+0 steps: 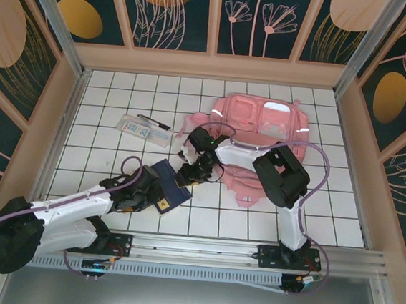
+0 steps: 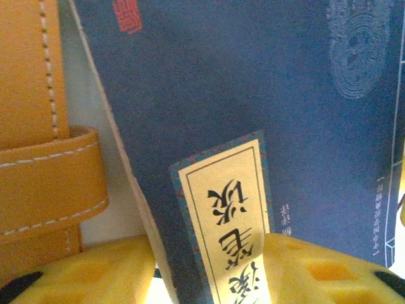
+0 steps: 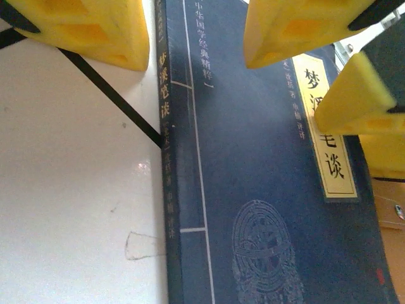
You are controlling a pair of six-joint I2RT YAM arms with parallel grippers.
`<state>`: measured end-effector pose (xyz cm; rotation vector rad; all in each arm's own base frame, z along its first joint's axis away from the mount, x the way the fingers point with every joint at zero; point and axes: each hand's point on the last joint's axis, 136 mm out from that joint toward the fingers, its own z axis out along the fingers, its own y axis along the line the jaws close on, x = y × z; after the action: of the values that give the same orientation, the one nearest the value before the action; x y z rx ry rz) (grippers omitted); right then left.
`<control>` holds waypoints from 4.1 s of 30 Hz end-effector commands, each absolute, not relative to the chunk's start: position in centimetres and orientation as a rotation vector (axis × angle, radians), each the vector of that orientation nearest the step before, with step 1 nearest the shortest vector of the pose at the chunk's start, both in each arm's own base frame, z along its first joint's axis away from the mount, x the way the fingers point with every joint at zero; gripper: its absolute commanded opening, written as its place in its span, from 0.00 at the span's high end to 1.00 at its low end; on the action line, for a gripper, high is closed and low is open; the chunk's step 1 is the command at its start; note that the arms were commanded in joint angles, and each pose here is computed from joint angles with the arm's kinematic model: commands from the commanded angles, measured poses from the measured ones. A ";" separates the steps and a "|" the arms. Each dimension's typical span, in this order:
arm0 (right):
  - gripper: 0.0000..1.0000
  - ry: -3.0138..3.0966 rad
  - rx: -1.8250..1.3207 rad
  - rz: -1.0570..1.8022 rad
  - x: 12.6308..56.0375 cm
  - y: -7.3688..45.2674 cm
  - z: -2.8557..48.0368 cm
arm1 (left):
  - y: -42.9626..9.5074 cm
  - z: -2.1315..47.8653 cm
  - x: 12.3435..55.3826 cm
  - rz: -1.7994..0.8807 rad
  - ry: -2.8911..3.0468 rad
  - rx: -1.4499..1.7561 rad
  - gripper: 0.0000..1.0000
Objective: Pack books, pencil case, and school supplies into a backpack
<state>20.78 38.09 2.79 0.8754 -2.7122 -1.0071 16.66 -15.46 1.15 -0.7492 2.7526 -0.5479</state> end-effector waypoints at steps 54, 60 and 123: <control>1.00 -3.946 -1.055 0.013 28.2 -3.3 30.1 | -40.3 22.1 32.7 -0.656 1.633 1.422 0.23; 1.00 -3.903 -1.048 -0.188 28.2 -2.8 29.0 | -41.6 15.0 35.3 -0.488 1.745 1.638 0.18; 1.00 -2.867 0.081 -1.824 19.5 16.7 18.9 | -41.5 33.1 42.6 -0.619 1.429 1.272 1.00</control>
<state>17.38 16.75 17.53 0.0933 -2.8387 -1.7128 43.71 -41.22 25.55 1.3361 1.5949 -0.5409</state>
